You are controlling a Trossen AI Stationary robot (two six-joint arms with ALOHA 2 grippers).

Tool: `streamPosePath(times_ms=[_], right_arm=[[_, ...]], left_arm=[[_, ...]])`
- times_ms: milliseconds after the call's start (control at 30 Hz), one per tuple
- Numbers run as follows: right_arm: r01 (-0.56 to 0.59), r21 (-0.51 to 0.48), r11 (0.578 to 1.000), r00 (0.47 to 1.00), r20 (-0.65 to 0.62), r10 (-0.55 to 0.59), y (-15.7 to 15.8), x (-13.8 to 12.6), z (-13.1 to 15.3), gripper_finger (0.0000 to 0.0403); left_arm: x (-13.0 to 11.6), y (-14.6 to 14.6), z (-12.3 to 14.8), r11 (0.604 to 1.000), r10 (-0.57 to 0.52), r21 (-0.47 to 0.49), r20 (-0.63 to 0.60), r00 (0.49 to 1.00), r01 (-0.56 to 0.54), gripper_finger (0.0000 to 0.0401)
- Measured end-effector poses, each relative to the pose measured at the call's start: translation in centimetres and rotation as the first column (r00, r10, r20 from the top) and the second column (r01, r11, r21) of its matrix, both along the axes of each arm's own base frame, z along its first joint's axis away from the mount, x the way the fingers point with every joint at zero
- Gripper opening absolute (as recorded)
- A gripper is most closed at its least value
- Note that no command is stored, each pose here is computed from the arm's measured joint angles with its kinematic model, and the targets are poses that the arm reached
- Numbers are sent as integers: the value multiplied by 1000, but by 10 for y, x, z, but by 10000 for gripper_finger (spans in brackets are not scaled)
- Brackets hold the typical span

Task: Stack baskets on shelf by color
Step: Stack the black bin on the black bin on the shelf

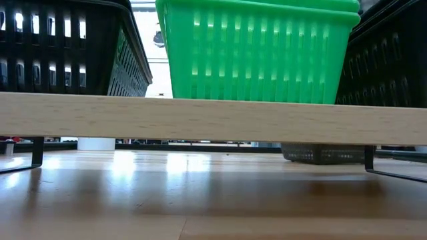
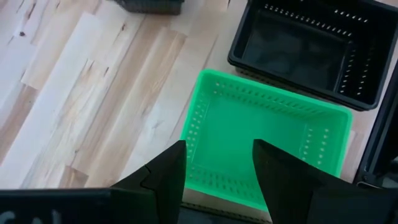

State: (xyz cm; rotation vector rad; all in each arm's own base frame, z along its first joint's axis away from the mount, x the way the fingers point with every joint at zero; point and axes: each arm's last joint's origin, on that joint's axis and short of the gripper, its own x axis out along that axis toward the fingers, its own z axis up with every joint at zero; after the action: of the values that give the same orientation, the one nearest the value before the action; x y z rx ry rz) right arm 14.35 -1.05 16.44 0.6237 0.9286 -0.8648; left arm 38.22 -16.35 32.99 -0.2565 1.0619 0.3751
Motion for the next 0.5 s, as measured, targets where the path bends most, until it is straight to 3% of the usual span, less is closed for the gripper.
streamPosePath(times_ms=[100,200,367,500], right_arm=[[-44,-7,999,999,22,44,-5,17,-7,16],[-160,-8,987,975,153,159,-12,42,-7,24],[-362,-104,926,832,412,372,-32,80,22,27],[-465,-175,868,704,521,483,-45,90,60,22]], left_arm=[[0,-1,0,1000,-3,0,0,1000,3,172],[-1,-1,0,1000,-10,4,-3,1000,10,172],[0,0,0,997,-46,56,-2,999,46,172],[2,7,2,977,-62,205,16,998,57,172]])
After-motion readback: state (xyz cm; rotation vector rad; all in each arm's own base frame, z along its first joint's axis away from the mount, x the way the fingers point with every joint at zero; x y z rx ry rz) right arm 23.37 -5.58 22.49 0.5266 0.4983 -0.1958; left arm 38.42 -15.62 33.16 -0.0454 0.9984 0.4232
